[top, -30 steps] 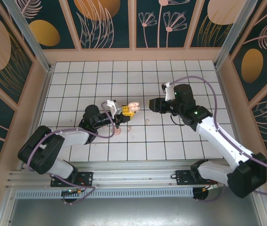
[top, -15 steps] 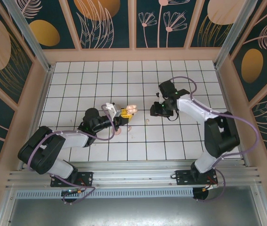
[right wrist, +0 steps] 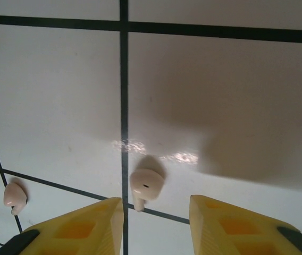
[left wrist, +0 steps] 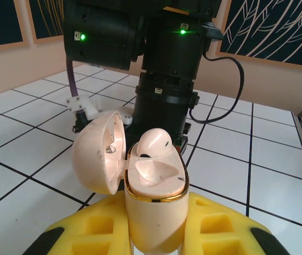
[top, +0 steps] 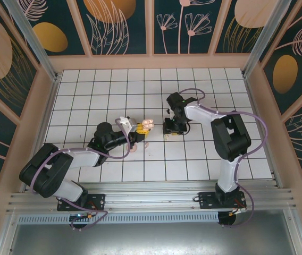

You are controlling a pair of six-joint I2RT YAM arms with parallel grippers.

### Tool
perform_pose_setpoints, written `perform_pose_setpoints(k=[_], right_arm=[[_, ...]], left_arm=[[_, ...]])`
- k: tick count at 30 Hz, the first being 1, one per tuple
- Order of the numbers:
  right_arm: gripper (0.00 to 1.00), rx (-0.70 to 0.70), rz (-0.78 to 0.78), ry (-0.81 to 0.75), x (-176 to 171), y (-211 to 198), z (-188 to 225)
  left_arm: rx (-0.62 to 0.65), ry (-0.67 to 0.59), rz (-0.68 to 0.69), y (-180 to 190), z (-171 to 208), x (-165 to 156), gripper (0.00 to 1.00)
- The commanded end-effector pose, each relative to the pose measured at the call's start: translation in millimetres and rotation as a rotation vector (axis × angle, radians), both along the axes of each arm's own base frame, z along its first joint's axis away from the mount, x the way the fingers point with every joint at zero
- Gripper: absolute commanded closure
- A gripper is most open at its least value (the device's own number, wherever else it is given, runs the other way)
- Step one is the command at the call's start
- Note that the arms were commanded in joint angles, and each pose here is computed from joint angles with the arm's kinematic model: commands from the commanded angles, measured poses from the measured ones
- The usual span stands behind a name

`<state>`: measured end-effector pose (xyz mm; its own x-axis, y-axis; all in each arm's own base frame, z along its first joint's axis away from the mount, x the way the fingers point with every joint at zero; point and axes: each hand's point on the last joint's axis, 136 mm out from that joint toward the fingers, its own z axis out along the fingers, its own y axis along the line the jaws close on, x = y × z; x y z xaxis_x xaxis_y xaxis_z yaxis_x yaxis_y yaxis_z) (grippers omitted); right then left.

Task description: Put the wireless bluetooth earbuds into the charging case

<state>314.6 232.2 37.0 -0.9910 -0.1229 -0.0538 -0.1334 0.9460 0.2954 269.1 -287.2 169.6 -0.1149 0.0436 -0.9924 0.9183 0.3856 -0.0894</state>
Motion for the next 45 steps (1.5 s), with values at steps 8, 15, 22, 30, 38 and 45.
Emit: perform_pose_setpoints(k=[8,15,22,30,38,45], right_arm=[[0.64,-0.009,0.023,0.036,1,10,-9],[0.66,0.000,0.024,0.044,2,13,-13],[0.69,0.004,0.037,0.050,-4,21,-15],[0.68,-0.027,0.035,0.064,-9,19,-19],[0.68,-0.052,0.021,0.055,-4,16,-26],[0.73,-0.059,0.006,0.026,1,16,-28]], left_arm=[[-0.016,-0.041,-0.007,-1,11,-1,0.86],[-0.018,-0.039,-0.011,-1,11,-2,0.86],[-0.026,-0.042,-0.013,-2,13,-1,0.86],[-0.029,-0.040,-0.018,-3,13,-1,0.86],[-0.030,-0.043,-0.024,-4,14,0,0.86],[-0.031,-0.044,-0.031,-6,15,0,0.86]])
